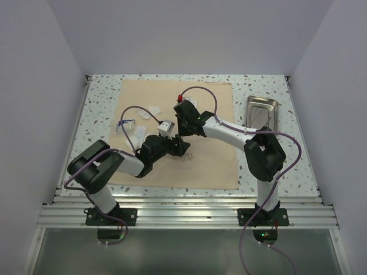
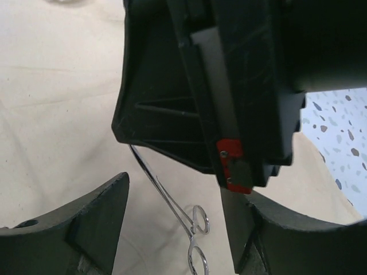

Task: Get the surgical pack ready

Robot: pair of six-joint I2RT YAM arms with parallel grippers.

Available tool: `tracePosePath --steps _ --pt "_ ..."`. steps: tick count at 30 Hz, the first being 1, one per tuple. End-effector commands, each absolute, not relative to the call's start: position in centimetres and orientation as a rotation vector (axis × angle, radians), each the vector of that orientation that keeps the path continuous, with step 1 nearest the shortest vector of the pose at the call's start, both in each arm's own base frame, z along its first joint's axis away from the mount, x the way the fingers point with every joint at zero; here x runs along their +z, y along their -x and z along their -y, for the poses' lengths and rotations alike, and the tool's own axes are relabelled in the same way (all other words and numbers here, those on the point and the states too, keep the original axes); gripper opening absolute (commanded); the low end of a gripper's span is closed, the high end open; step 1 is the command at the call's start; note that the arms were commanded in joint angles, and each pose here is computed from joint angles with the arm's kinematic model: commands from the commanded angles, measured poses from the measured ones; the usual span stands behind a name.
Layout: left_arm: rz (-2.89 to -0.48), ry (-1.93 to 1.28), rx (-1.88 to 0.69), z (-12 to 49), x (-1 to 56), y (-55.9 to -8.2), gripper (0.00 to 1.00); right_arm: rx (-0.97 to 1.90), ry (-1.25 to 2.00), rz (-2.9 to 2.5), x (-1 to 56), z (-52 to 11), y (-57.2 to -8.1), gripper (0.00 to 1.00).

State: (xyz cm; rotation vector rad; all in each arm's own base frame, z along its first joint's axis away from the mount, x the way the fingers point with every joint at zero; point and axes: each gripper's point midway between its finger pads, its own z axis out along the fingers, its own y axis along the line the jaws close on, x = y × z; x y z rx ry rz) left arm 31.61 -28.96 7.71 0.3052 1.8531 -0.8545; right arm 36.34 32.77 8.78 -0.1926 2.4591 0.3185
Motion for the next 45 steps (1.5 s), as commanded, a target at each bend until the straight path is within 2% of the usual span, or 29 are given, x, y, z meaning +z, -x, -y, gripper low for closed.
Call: tracePosePath --steps 1,7,9,10,11,13,18,20,23,24,25,26,28,29,39,44,45 --pt "-1.864 -0.236 -0.789 28.6 7.3 -32.3 0.68 0.38 0.167 -2.402 11.4 -33.3 -36.6 0.0" --pt "-1.84 -0.184 -0.8 28.0 7.4 -31.8 0.66 0.388 0.167 -2.393 11.7 -33.4 -36.6 0.0" --pt "-1.848 -0.199 -0.822 28.8 7.2 -32.0 0.59 0.393 0.162 -2.391 11.9 -33.4 -36.6 0.0" --pt "-1.864 -0.235 -0.856 29.5 6.7 -31.6 0.44 0.397 0.16 -2.389 12.0 -33.4 -36.6 0.0" --pt "-1.887 -0.238 -0.85 29.6 6.2 -31.6 0.39 0.397 0.157 -2.388 12.0 -33.4 -36.6 0.0" --pt "-1.896 -0.225 -0.835 29.7 6.0 -31.9 0.34 0.398 0.157 -2.386 12.1 -33.4 -36.6 0.0" --pt "-1.87 -0.224 -0.878 30.3 6.7 -31.5 0.34 0.401 0.157 -2.379 12.5 -33.2 -36.5 0.0" --pt "-1.88 -0.23 -0.886 30.6 6.4 -31.5 0.32 0.412 0.158 -2.376 12.7 -33.3 -36.4 0.0" --pt "-1.865 -0.23 -0.911 30.8 6.7 -31.3 0.17 0.42 0.159 -2.37 13.0 -33.2 -36.2 0.0" --pt "-1.861 -0.231 -0.917 30.9 6.8 -31.3 0.1 0.421 0.163 -2.374 12.9 -33.1 -36.0 0.01" --pt "-1.861 -0.237 -0.923 31.0 6.8 -31.3 0.06 0.431 0.162 -2.36 13.5 -33.0 -36.0 0.19" --pt "-1.859 -0.239 -0.924 31.1 6.8 -31.3 0.02 0.43 0.156 -2.348 13.8 -32.8 -36.0 0.3" --pt "-1.848 -0.245 -0.939 31.2 7.2 -31.2 0.0 0.431 0.15 -2.331 14.3 -32.3 -35.8 0.49" --pt "-1.847 -0.247 -0.942 31.2 7.2 -31.1 0.0 0.44 0.135 -2.305 15.5 -31.8 -35.9 0.52" --pt "-1.763 -0.292 -1.072 31.9 13.0 -29.8 0.0 0.748 0.15 -2.114 21.6 -27.5 -33.9 0.52" --pt "-1.748 -0.266 -1.194 32.5 15.7 -29.6 0.0 0.819 0.185 -2.089 21.4 -27.4 -32.0 0.55" --pt "-1.749 -0.27 -1.219 32.7 16.0 -29.4 0.0 0.851 0.183 -2.037 22.5 -27.5 -32.0 0.58"
